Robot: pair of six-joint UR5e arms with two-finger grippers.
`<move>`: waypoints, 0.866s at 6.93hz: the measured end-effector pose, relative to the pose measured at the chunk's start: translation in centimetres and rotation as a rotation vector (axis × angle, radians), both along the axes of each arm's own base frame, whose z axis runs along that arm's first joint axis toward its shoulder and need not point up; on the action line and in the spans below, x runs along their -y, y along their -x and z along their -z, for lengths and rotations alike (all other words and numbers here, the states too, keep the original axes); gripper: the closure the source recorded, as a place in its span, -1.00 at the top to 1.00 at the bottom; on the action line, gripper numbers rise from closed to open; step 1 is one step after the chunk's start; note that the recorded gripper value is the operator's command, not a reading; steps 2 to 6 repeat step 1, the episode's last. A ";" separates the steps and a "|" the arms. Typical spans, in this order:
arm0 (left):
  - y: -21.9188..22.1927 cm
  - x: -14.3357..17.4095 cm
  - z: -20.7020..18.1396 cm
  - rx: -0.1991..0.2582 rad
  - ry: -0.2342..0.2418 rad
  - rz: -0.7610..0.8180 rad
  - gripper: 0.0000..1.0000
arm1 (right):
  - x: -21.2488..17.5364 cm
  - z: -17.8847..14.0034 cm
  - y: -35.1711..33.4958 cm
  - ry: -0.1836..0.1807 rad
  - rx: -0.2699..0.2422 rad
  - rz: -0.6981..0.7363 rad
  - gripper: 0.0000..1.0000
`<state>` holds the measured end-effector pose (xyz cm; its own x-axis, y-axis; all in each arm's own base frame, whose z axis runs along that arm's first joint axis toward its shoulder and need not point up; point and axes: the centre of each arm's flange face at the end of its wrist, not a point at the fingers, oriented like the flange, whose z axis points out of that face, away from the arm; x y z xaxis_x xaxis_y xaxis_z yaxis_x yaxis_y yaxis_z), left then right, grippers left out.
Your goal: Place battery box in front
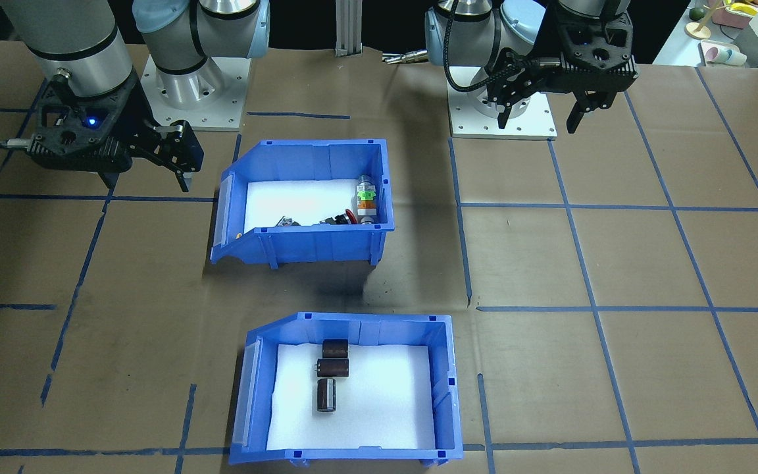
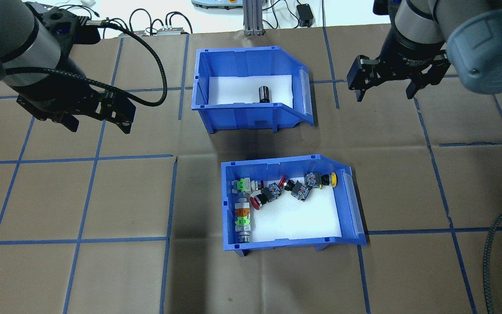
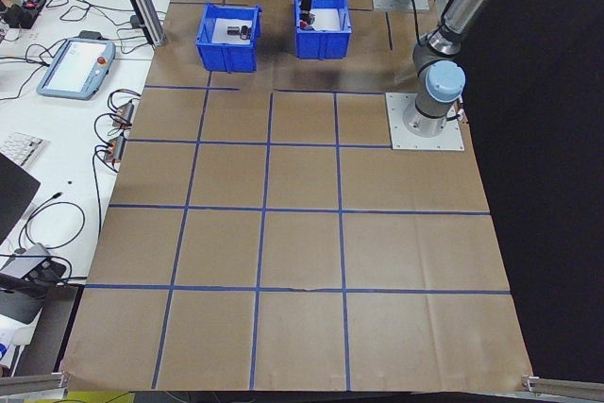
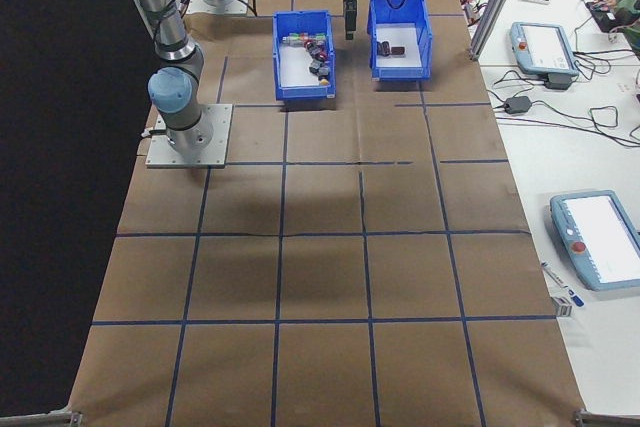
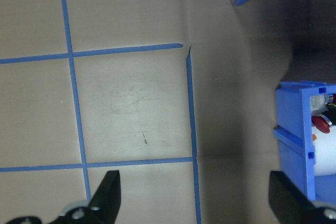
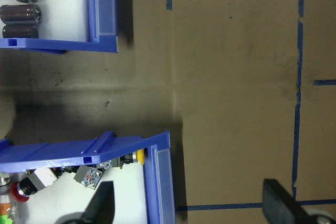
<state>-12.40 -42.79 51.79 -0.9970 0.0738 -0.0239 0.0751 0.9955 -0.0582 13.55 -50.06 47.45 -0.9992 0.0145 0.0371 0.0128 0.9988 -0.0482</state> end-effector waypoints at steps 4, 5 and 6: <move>0.0 0.1 0.1 0.000 -0.002 0.000 1.00 | 0.0 0.0 0.0 0.000 0.000 0.000 1.00; 0.0 0.1 0.1 0.000 -0.002 0.000 1.00 | 0.0 0.0 0.0 0.000 0.000 0.000 1.00; 0.0 0.1 0.1 0.000 -0.002 0.000 1.00 | 0.0 0.0 0.0 0.000 0.000 0.000 1.00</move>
